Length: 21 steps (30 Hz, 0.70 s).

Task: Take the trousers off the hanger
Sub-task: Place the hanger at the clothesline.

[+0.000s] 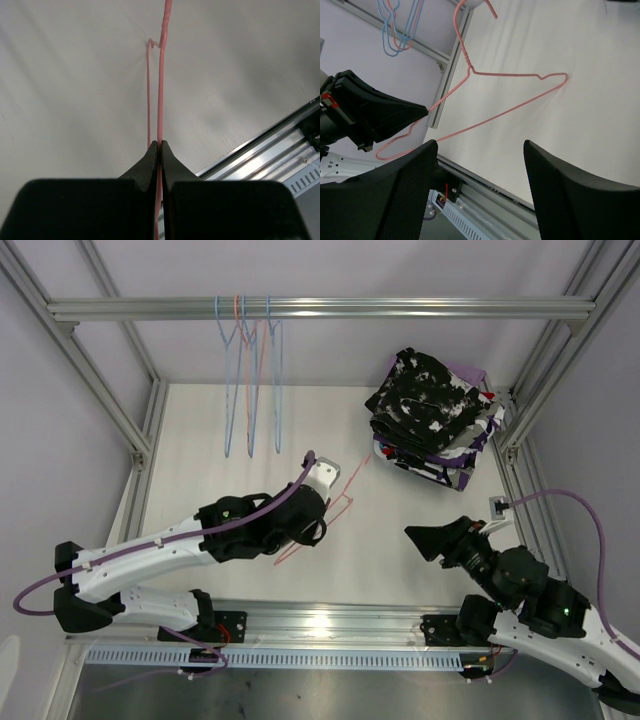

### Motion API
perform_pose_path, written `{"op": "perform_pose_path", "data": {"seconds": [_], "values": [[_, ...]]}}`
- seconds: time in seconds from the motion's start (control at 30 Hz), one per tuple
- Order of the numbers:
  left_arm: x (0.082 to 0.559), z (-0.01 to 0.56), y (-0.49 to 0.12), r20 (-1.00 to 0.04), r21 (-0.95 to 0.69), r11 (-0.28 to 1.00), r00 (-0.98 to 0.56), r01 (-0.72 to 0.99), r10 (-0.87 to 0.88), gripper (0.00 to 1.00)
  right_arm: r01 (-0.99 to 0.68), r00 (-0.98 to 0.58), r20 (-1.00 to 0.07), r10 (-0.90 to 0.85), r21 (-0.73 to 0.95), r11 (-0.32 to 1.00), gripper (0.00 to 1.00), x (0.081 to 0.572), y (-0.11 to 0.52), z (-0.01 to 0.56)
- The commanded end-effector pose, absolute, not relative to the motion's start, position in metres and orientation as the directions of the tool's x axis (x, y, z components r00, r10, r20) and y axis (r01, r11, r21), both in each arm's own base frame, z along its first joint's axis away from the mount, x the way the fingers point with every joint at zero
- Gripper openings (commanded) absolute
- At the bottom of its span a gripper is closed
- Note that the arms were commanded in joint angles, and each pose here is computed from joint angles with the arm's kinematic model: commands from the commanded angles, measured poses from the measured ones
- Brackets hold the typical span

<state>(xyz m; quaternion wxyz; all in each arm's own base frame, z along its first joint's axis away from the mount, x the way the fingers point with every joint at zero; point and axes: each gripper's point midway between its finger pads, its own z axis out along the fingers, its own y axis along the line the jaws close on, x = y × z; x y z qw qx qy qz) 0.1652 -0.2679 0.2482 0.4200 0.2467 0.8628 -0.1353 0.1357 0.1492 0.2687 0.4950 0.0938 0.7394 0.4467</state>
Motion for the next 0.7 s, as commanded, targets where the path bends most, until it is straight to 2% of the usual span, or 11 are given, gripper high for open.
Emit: {"op": "perform_pose_path", "data": {"seconds": [0.0, 0.13, 0.27, 0.43, 0.67], "values": [[0.167, 0.246, -0.265, -0.792, -0.021, 0.842, -0.523, 0.54, 0.316, 0.0, -0.27, -0.532, -0.61, 0.588, 0.78, 0.565, 0.75, 0.138, 0.164, 0.247], [0.164, 0.241, -0.263, -0.786, -0.019, 0.841, -0.527, 0.541, 0.321, 0.0, -0.265, -0.562, -0.552, 0.616, 0.825, 0.499, 0.74, 0.153, 0.206, 0.224], [0.164, 0.241, -0.261, -0.786, -0.022, 0.842, -0.529, 0.539, 0.319, 0.0, -0.239, -0.591, -0.524, 0.614, 0.84, 0.486, 0.74, 0.173, 0.234, 0.212], [0.163, 0.24, -0.258, -0.788, -0.019, 0.841, -0.527, 0.54, 0.32, 0.0, -0.265, -0.586, -0.477, 0.655, 0.876, 0.402, 0.72, 0.201, 0.249, 0.225], [0.162, 0.239, -0.258, -0.788, -0.019, 0.836, -0.523, 0.548, 0.324, 0.0, -0.287, -0.594, -0.437, 0.675, 0.899, 0.329, 0.69, 0.215, 0.259, 0.238]]}}
